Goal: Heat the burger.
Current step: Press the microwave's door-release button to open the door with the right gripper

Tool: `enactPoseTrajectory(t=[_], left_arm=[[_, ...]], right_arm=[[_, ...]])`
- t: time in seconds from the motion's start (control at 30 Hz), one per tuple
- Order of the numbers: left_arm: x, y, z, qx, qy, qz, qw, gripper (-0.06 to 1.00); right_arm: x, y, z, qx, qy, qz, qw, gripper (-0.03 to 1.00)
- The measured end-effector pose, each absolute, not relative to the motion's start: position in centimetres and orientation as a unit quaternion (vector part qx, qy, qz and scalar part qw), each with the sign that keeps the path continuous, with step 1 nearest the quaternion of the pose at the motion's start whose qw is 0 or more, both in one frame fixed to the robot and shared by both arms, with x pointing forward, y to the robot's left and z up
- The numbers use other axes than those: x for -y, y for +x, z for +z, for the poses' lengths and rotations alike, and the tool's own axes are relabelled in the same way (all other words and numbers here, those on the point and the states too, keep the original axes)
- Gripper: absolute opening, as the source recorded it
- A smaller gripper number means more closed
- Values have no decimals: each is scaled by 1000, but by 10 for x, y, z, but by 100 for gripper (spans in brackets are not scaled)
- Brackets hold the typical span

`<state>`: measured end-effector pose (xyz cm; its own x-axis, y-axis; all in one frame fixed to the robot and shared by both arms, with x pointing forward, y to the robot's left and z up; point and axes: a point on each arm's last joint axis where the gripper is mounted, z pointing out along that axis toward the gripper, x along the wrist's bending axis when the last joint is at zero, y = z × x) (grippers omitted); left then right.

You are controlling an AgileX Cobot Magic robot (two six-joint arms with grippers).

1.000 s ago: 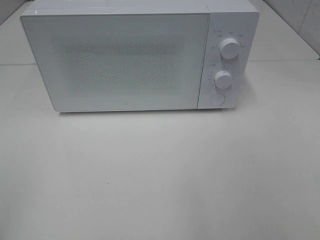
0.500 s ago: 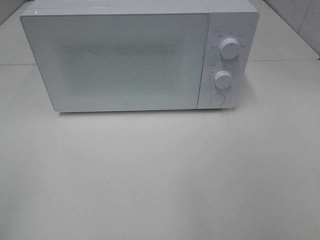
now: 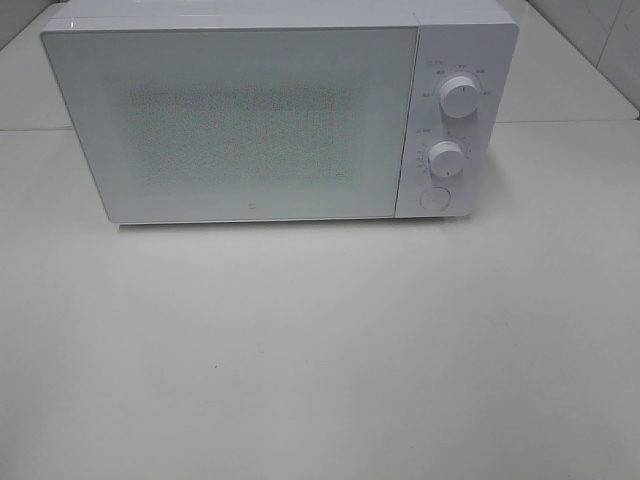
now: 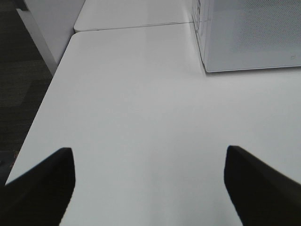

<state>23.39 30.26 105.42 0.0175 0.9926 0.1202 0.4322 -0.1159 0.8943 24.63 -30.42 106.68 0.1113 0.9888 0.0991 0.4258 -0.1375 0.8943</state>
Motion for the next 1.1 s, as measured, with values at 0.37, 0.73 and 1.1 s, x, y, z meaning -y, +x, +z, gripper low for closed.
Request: enactPoseTrajectory(t=[0.37, 0.73, 1.1], left_arm=[[-303, 234, 1054, -570, 625, 408, 343, 80], [-303, 234, 1054, -570, 625, 408, 343, 80], [-303, 234, 1054, -570, 625, 408, 343, 80]], right_arm=[[303, 284, 1083, -536, 627, 412, 388, 76], [301, 346, 1063, -550, 628, 404, 374, 76], [299, 390, 1038, -549, 631, 411, 362, 71]])
